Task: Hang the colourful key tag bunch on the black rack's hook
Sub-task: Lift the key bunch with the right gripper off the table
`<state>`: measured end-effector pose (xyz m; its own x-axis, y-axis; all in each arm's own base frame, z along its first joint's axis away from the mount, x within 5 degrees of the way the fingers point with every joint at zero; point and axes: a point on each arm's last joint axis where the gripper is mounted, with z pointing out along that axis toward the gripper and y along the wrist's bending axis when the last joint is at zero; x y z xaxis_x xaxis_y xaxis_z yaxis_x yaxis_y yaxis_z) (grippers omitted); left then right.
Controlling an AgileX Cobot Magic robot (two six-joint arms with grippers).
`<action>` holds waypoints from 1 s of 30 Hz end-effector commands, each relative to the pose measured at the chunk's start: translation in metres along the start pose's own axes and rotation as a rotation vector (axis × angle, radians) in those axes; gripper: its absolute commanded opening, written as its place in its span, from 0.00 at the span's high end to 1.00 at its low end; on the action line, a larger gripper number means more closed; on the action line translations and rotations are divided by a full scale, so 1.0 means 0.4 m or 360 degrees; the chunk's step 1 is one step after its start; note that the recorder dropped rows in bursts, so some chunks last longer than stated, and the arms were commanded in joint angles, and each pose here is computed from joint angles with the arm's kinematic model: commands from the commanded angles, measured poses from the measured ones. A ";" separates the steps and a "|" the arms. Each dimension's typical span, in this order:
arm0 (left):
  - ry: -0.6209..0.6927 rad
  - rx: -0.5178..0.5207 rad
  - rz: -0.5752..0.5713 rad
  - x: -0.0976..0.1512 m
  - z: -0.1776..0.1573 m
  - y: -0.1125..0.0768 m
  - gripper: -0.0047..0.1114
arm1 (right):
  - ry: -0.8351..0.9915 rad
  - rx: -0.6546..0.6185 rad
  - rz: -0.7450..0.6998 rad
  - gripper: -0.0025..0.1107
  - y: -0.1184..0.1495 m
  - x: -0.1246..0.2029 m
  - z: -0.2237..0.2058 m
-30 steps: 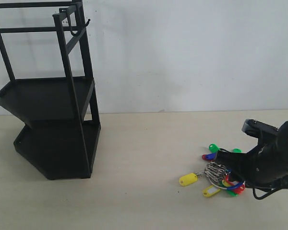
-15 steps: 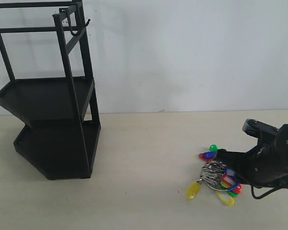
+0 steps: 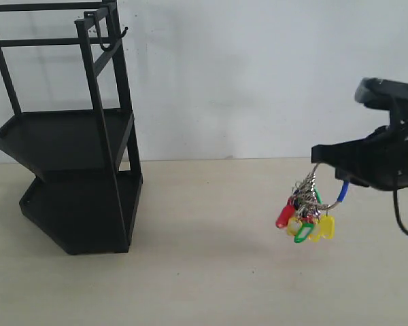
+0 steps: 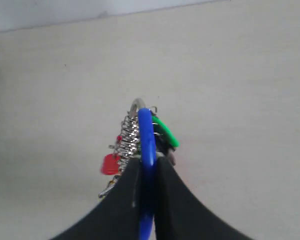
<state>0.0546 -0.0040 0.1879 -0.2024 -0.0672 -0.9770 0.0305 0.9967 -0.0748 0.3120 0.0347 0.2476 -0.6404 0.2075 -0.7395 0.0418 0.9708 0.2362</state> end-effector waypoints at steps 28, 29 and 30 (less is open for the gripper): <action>-0.0010 -0.0007 0.0012 0.000 0.000 0.001 0.92 | -0.0198 -0.0161 -0.0566 0.98 0.083 -0.069 -0.140; -0.0010 -0.0007 0.0012 0.000 0.000 0.001 0.92 | -0.0226 -0.0151 -0.0308 0.98 0.071 -0.079 -0.141; -0.0010 -0.0007 0.0012 0.000 0.000 0.001 0.92 | -0.0245 -0.0144 -0.0129 0.98 0.063 -0.085 -0.141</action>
<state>0.0546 -0.0040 0.1879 -0.2024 -0.0672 -0.9770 0.0305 0.9967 -0.0748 0.2881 0.0549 0.3025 -0.5523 -0.0652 -0.8311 -0.2143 0.9745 0.0660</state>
